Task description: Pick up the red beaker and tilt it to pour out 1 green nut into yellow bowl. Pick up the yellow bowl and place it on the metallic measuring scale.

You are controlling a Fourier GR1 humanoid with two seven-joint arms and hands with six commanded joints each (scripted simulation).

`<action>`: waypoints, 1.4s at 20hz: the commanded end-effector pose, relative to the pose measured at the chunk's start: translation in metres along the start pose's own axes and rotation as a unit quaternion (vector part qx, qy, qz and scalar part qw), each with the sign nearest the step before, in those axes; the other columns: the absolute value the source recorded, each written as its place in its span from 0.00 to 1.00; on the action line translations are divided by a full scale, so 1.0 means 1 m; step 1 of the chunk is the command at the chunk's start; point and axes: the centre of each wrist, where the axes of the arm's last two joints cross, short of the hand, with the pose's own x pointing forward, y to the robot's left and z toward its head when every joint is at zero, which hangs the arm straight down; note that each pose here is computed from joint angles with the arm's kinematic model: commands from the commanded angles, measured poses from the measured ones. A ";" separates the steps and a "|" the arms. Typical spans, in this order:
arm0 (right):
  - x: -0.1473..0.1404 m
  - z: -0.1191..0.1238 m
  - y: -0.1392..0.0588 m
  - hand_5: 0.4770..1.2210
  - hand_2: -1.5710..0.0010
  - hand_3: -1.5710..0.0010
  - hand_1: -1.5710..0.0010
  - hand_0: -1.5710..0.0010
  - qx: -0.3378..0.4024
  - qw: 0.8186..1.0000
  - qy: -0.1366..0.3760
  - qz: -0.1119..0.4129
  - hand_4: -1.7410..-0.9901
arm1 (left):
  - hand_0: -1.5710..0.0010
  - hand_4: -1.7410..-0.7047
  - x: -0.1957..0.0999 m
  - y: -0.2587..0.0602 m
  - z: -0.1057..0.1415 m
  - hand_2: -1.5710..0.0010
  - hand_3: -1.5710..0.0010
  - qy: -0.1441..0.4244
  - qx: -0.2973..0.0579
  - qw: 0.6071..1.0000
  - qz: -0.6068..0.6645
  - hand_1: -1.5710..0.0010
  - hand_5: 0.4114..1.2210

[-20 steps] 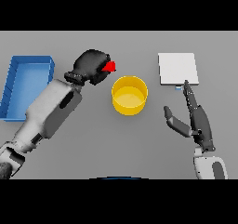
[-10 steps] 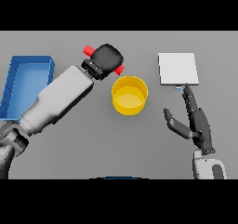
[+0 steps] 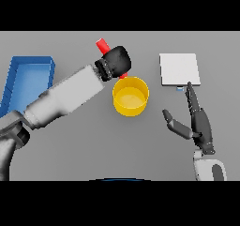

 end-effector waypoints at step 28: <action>0.002 -0.009 0.005 0.14 1.00 1.00 1.00 1.00 0.021 1.000 -0.018 -0.012 0.85 | 0.00 0.01 -0.218 0.095 0.107 0.00 0.04 0.277 0.076 0.945 0.157 0.00 1.00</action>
